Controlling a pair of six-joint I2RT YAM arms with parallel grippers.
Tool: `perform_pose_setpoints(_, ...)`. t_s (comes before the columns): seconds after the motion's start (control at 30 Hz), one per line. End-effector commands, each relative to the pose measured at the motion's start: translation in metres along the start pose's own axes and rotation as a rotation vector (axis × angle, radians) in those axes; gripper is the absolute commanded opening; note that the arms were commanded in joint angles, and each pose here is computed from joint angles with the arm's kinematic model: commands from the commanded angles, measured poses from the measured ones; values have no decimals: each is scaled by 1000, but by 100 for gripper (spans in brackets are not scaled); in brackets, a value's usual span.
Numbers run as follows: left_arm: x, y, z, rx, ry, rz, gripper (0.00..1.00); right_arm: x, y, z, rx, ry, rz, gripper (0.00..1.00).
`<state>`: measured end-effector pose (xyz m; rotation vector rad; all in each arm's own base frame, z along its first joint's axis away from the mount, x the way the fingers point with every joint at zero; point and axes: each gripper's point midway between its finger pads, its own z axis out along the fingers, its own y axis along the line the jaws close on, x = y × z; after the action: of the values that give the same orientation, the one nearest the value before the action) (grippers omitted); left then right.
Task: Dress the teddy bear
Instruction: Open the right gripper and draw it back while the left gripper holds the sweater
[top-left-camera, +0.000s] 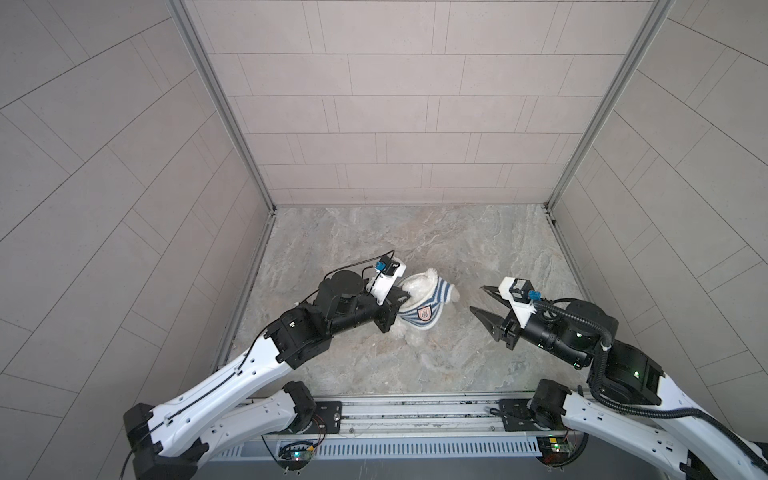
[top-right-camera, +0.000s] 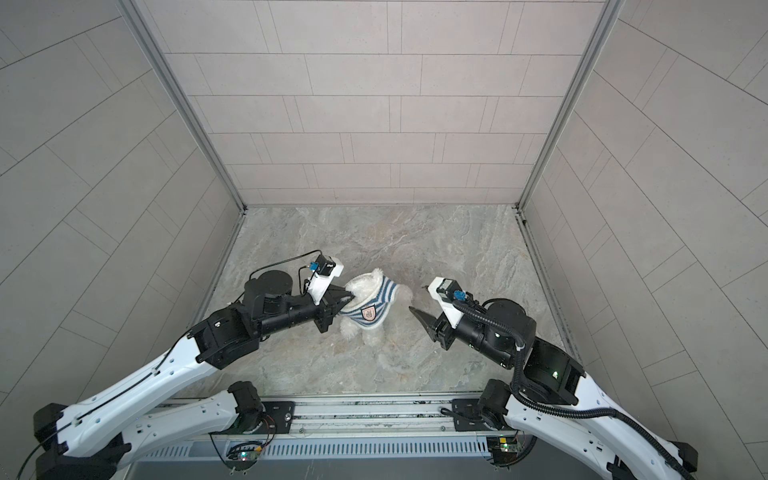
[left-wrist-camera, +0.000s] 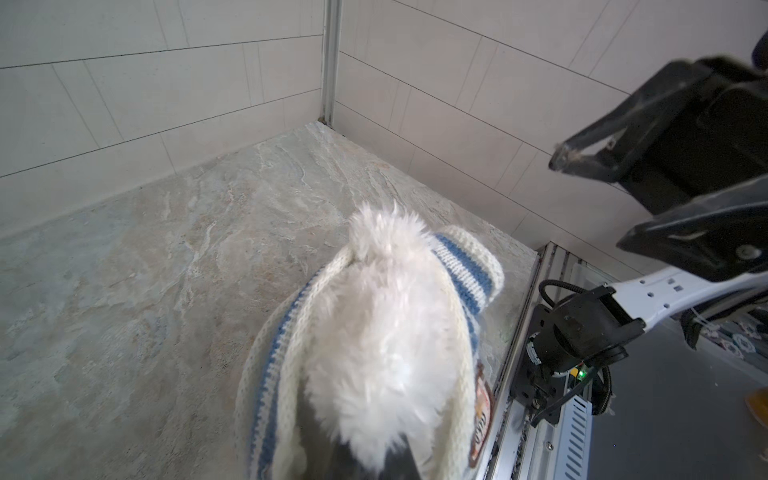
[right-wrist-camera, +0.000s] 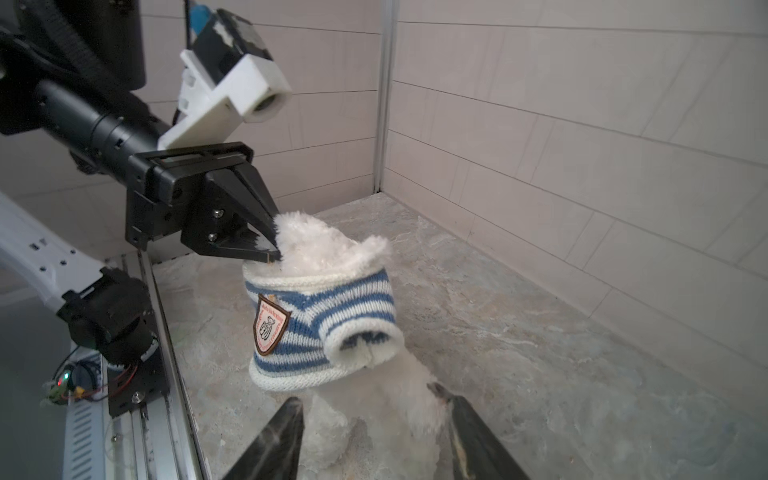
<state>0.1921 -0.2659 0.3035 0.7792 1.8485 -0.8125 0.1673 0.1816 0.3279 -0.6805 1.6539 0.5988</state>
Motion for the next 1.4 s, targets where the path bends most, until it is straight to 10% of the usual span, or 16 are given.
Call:
perform_pose_setpoints(0.0,-27,3,-5,-17,-126,-69,0,10,-19,5,90,-100,428,53)
perform_pose_setpoints(0.2,-17,8,0,-28,-144,-126,0,41,-7,34,-10,-146,709,47)
perform_pose_setpoints(0.77,-6,3,2,8,-140,-134,0,36,17,87,-124,-97,781,45)
perform_pose_setpoints(1.37,-9,0,-6,18,-176,-133,0,96,-4,86,70,50,740,0)
